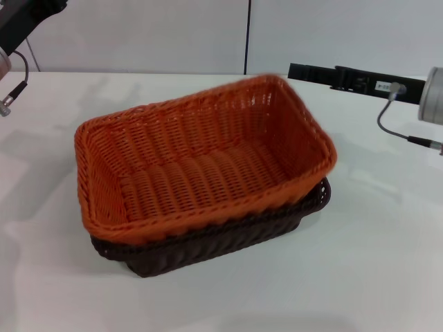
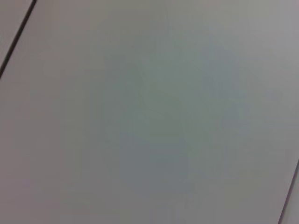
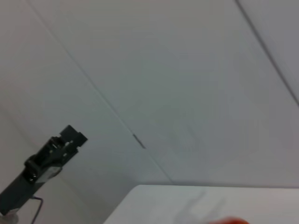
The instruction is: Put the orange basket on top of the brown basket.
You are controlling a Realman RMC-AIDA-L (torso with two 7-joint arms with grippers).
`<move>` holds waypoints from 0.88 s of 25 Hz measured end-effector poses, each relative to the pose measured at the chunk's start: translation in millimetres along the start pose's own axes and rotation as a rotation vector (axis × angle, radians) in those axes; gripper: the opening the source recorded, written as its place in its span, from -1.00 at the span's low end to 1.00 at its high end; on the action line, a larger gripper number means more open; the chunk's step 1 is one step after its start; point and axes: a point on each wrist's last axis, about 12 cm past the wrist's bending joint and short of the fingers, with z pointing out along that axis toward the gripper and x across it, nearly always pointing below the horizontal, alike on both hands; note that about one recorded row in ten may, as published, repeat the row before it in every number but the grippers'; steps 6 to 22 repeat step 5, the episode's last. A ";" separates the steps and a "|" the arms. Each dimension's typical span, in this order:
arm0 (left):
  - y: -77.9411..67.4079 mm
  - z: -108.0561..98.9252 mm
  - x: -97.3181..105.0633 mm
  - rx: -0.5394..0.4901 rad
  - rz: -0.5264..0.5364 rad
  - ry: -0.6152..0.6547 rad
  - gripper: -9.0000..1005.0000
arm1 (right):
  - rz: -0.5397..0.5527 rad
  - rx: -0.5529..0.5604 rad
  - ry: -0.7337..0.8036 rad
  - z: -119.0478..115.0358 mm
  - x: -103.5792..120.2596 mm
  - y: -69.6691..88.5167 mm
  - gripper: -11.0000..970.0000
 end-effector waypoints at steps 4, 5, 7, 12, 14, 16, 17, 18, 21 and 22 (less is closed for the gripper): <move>-2.6 4.0 1.3 0.008 -0.001 0.007 0.72 | 0.010 0.025 -0.015 -14.3 1.4 -7.9 -0.30; -3.1 4.5 1.1 0.010 -0.001 0.007 0.72 | 0.012 0.031 -0.020 -17.1 1.3 -9.5 -0.30; -3.1 4.5 1.1 0.010 -0.001 0.007 0.72 | 0.012 0.031 -0.020 -17.1 1.3 -9.5 -0.30; -3.1 4.5 1.1 0.010 -0.001 0.007 0.72 | 0.012 0.031 -0.020 -17.1 1.3 -9.5 -0.30; -3.1 4.5 1.1 0.010 -0.001 0.007 0.72 | 0.012 0.031 -0.020 -17.1 1.3 -9.5 -0.30; -3.1 4.5 1.1 0.010 -0.001 0.007 0.72 | 0.012 0.031 -0.020 -17.1 1.3 -9.5 -0.30; -3.1 4.5 1.1 0.010 -0.001 0.007 0.72 | 0.012 0.031 -0.020 -17.1 1.3 -9.5 -0.30; -3.1 4.5 1.1 0.010 -0.001 0.007 0.72 | 0.012 0.031 -0.020 -17.1 1.3 -9.5 -0.30; -3.1 4.5 1.1 0.010 -0.001 0.007 0.72 | 0.012 0.031 -0.020 -17.1 1.3 -9.5 -0.30; -3.1 4.5 1.1 0.010 -0.001 0.007 0.72 | 0.012 0.031 -0.020 -17.1 1.3 -9.5 -0.30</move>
